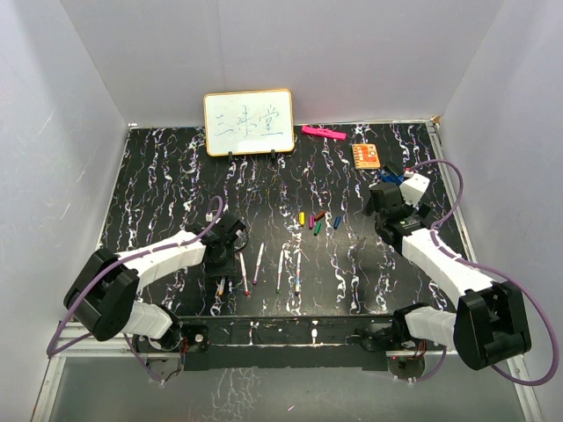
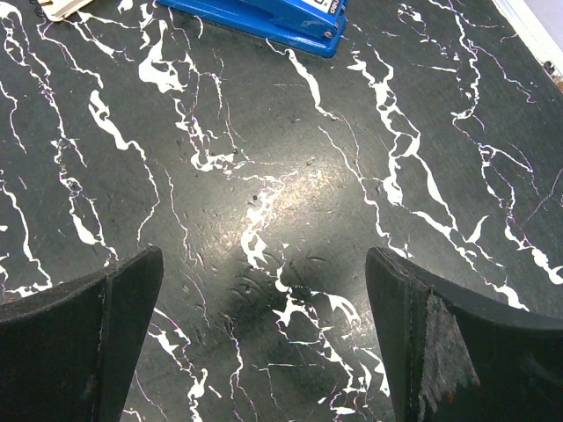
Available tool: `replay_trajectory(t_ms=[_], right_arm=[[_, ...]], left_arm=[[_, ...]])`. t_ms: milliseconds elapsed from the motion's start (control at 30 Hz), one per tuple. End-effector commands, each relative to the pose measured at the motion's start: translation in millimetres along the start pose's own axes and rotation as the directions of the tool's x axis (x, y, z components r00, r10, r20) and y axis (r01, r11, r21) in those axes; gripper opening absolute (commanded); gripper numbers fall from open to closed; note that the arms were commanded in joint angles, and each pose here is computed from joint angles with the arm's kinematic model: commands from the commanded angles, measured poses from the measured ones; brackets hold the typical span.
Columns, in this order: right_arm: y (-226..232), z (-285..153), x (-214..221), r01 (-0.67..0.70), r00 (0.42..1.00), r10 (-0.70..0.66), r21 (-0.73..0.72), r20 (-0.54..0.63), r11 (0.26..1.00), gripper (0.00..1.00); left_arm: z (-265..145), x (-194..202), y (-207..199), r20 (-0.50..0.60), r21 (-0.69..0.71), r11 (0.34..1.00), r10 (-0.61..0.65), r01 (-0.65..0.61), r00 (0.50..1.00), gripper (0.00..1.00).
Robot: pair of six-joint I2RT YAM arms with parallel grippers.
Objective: Insert the pens into the pen caps
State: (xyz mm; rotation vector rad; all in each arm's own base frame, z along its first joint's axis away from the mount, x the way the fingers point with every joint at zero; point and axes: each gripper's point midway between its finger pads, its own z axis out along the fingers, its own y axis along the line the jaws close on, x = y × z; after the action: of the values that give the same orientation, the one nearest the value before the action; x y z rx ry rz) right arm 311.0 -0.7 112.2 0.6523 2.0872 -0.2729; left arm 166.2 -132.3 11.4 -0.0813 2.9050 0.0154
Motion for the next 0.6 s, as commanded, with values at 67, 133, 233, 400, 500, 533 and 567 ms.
replay_trajectory(t_ms=[67,133,233,400,500,533,567], right_arm=[[9.4,-5.1,-24.7,-0.056,0.997,0.057,-0.017,0.06,0.998,0.98],[9.1,-5.7,-24.9,-0.057,0.996,0.058,-0.018,0.062,0.998,0.98],[8.6,-6.2,-24.8,-0.058,0.996,0.059,-0.019,0.062,0.998,0.98],[8.4,-6.8,-25.4,-0.059,0.996,0.061,-0.022,0.064,0.998,0.98],[8.3,-7.8,-26.5,-0.061,0.996,0.063,-0.023,0.067,0.998,0.98],[8.3,-8.2,-26.9,-0.063,0.996,0.064,-0.025,0.067,0.998,0.98],[8.4,-8.2,-26.7,-0.063,0.996,0.065,-0.026,0.068,0.998,0.98]], left_arm=[[11.3,16.7,6.9,-0.068,-0.031,0.999,0.015,-0.017,0.998,0.31],[13.8,16.2,6.7,-0.072,-0.036,0.999,0.023,-0.026,0.997,0.31],[18.2,15.2,8.3,-0.071,-0.05,0.998,0.032,-0.036,0.997,0.3],[25.1,14.4,11.6,-0.077,-0.079,0.995,0.048,-0.054,0.996,0.25],[26.6,17.8,12.8,-0.093,-0.084,0.995,0.048,-0.056,0.995,0.17],[26.7,18.9,13.4,-0.095,-0.085,0.995,0.046,-0.054,0.994,0.14],[26.6,19.3,14.1,-0.093,-0.086,0.995,0.041,-0.049,0.995,0.11]])
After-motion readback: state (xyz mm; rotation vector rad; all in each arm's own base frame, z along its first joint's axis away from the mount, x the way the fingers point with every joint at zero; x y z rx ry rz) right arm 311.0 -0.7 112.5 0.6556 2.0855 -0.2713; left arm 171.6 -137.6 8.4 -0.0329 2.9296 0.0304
